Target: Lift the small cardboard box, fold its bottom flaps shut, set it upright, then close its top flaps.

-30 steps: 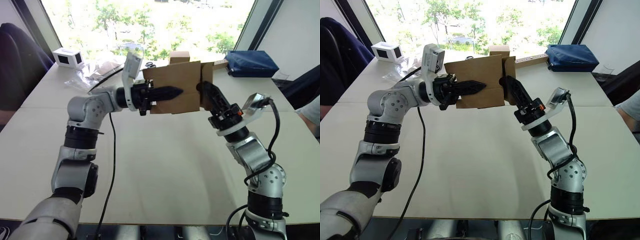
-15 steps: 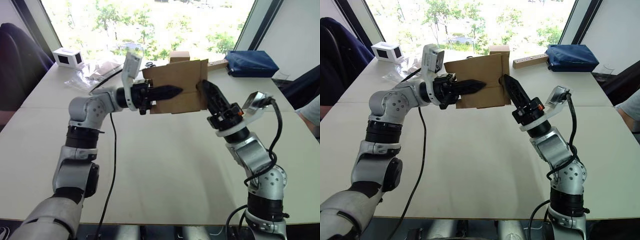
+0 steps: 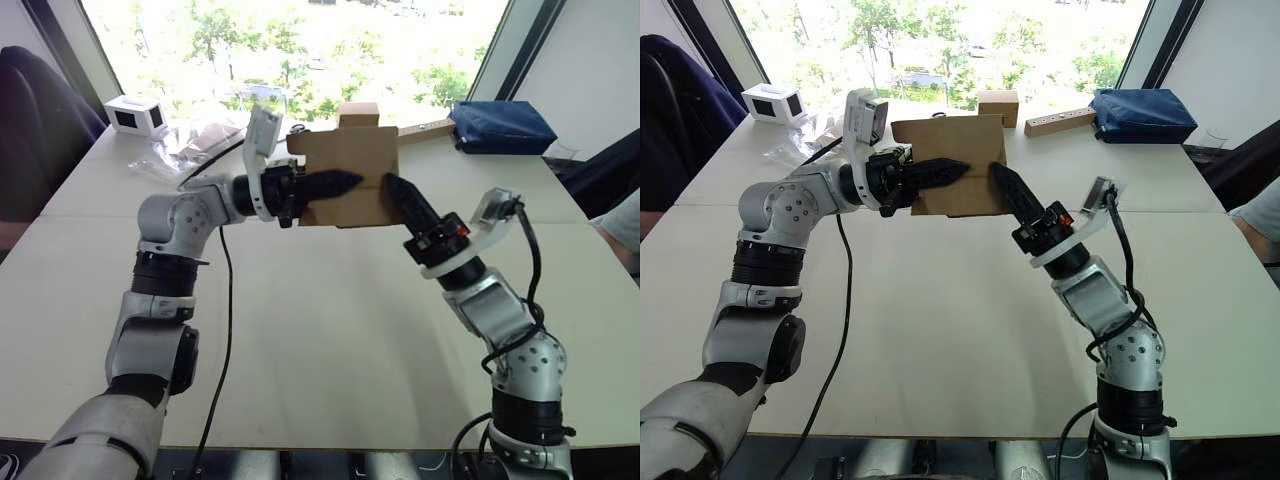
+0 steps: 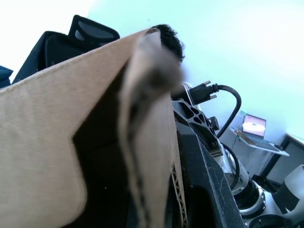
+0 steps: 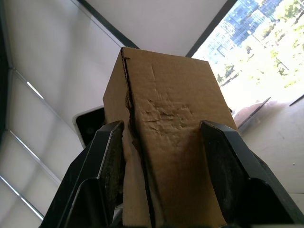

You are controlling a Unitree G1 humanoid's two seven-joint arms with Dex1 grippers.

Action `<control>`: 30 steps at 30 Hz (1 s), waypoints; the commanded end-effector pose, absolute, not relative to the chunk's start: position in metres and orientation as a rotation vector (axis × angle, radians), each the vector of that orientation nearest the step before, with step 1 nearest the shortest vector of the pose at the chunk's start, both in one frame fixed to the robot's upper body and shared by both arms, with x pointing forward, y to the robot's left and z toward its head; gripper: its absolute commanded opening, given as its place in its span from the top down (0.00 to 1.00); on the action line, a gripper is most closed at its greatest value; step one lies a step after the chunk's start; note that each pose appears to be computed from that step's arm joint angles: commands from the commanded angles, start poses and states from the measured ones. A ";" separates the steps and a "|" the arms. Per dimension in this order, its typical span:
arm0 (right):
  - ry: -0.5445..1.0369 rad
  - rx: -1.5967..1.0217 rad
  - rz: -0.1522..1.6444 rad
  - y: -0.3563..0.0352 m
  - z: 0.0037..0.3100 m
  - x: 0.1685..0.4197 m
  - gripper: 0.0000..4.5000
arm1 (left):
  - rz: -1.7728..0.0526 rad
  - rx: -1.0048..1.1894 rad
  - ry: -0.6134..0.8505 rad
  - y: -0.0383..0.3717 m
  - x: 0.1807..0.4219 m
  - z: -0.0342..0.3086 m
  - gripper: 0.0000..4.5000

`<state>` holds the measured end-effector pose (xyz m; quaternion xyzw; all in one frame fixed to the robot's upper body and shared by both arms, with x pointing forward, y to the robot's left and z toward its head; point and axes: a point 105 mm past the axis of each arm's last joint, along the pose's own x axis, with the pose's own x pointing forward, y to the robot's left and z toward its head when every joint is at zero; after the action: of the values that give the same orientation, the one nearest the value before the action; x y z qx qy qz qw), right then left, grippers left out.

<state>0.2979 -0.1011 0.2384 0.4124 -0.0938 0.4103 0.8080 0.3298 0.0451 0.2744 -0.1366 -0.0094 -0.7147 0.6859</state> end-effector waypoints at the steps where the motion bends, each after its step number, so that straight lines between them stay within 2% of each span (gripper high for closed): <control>1: -0.214 0.774 0.980 -0.081 0.251 0.283 0.40 | -1.641 -0.262 -0.070 0.039 0.322 0.285 1.00; 7: -0.246 0.760 0.985 -0.089 0.260 0.277 0.40 | -1.622 -0.255 -0.062 0.040 0.326 0.282 1.00; 15: -0.276 0.888 0.921 -0.115 0.258 0.269 0.40 | -1.613 -0.260 -0.076 0.044 0.329 0.285 1.00; 25: -0.237 0.957 0.825 -0.128 0.238 0.266 0.40 | -1.608 -0.270 -0.094 0.044 0.331 0.291 1.00; 30: -0.258 0.983 0.800 -0.134 0.238 0.268 0.40 | -1.608 -0.267 -0.090 0.044 0.331 0.291 1.00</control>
<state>0.2736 -0.1311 0.2254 0.4579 -0.0941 0.3631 0.8060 0.3348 0.0430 0.2750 -0.1310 -0.0099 -0.7109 0.6910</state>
